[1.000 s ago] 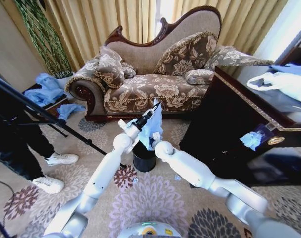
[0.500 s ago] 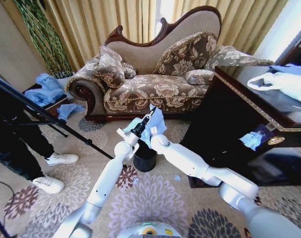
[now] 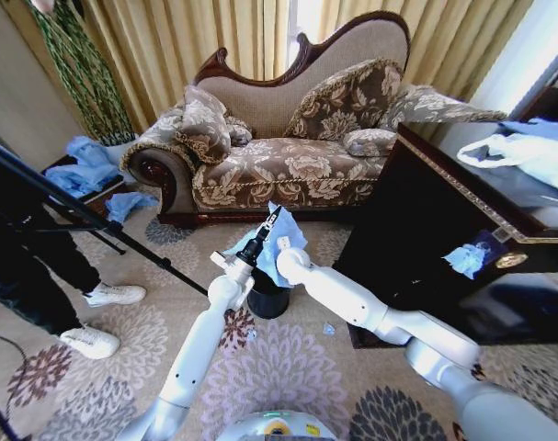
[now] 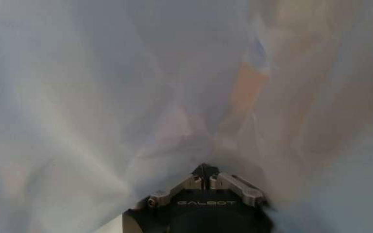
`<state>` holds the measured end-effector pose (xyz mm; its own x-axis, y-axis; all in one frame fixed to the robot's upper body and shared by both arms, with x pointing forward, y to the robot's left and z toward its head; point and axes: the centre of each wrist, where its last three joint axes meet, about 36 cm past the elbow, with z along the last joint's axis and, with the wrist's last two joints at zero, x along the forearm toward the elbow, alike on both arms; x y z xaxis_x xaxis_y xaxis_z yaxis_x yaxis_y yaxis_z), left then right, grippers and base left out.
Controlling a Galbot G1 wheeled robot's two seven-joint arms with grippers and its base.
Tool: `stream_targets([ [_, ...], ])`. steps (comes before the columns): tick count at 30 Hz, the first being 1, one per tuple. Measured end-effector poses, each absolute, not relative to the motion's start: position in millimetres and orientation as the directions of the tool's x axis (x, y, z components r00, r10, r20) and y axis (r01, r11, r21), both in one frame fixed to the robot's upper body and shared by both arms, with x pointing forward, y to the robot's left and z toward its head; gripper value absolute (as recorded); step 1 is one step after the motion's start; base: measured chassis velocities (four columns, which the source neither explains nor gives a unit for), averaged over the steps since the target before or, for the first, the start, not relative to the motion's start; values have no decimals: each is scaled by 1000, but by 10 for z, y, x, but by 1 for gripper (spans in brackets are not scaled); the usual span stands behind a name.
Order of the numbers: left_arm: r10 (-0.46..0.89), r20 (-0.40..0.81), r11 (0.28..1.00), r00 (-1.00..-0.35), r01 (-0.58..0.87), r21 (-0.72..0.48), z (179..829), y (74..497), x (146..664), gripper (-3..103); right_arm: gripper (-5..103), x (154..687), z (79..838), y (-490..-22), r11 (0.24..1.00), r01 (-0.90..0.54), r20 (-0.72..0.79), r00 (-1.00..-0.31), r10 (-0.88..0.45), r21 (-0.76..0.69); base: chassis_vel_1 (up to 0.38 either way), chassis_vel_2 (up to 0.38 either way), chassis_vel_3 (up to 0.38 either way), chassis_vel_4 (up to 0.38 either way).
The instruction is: Place a garbage bag over the trash bin.
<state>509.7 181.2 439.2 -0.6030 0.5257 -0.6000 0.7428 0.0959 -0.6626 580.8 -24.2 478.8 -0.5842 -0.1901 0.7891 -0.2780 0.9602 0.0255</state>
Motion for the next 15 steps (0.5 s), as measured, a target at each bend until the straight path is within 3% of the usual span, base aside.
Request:
stream_targets([
  [15,531,-611,112,-587,763,-636,4453,1857,5074,0,0,5685,4627,-343,965,-261,802,-578,-150,-7,0,0,0,0],
])
